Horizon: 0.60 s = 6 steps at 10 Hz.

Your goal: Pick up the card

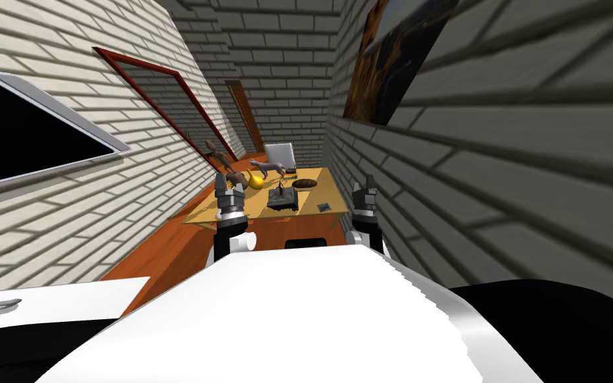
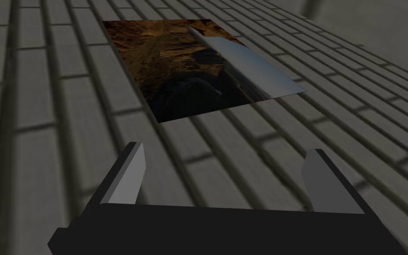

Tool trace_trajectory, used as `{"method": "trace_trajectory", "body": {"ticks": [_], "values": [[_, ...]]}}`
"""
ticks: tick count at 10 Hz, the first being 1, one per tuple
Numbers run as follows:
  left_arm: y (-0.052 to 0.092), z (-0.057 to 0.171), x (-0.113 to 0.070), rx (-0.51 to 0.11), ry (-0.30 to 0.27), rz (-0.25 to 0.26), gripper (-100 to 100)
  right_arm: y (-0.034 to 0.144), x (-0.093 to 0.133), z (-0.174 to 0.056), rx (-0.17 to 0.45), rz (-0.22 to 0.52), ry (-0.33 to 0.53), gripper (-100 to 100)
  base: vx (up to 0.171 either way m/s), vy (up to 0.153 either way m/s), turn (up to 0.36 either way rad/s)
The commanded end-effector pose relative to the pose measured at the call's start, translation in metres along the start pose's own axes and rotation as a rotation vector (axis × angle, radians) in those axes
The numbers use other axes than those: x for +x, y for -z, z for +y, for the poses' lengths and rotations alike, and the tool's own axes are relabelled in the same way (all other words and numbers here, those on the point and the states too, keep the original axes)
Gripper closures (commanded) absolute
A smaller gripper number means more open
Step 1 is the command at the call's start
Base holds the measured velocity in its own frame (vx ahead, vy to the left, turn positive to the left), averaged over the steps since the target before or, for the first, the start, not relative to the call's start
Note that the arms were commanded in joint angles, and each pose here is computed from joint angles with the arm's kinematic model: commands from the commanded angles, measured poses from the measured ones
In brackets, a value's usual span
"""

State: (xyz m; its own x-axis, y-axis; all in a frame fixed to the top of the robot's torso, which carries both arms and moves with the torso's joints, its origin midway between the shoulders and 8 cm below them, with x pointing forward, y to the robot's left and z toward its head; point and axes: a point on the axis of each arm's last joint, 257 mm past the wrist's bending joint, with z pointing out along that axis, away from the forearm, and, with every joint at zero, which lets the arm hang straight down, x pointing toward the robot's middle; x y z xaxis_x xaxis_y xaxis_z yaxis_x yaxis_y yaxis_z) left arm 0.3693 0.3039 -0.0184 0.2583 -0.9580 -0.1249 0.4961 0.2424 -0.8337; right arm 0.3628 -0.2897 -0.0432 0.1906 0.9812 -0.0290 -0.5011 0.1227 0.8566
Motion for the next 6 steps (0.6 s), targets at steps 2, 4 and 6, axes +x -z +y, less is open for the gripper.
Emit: {"method": "trace_trajectory", "body": {"ticks": [2,4,6], "values": [[0.000,0.000,0.000,0.000,0.000,0.000,0,0.003,0.008,-0.014,0.031,0.064,0.091,-100,0.001,-0.004,0.086],[0.000,0.000,0.000,0.000,0.000,0.000,0,0.008,0.014,-0.028,0.060,0.108,0.173,-100,0.001,-0.010,0.096],[0.000,0.000,0.000,0.000,0.000,0.000,0,0.013,0.020,-0.045,0.095,0.153,0.271,-100,0.003,-0.011,0.132]]}}
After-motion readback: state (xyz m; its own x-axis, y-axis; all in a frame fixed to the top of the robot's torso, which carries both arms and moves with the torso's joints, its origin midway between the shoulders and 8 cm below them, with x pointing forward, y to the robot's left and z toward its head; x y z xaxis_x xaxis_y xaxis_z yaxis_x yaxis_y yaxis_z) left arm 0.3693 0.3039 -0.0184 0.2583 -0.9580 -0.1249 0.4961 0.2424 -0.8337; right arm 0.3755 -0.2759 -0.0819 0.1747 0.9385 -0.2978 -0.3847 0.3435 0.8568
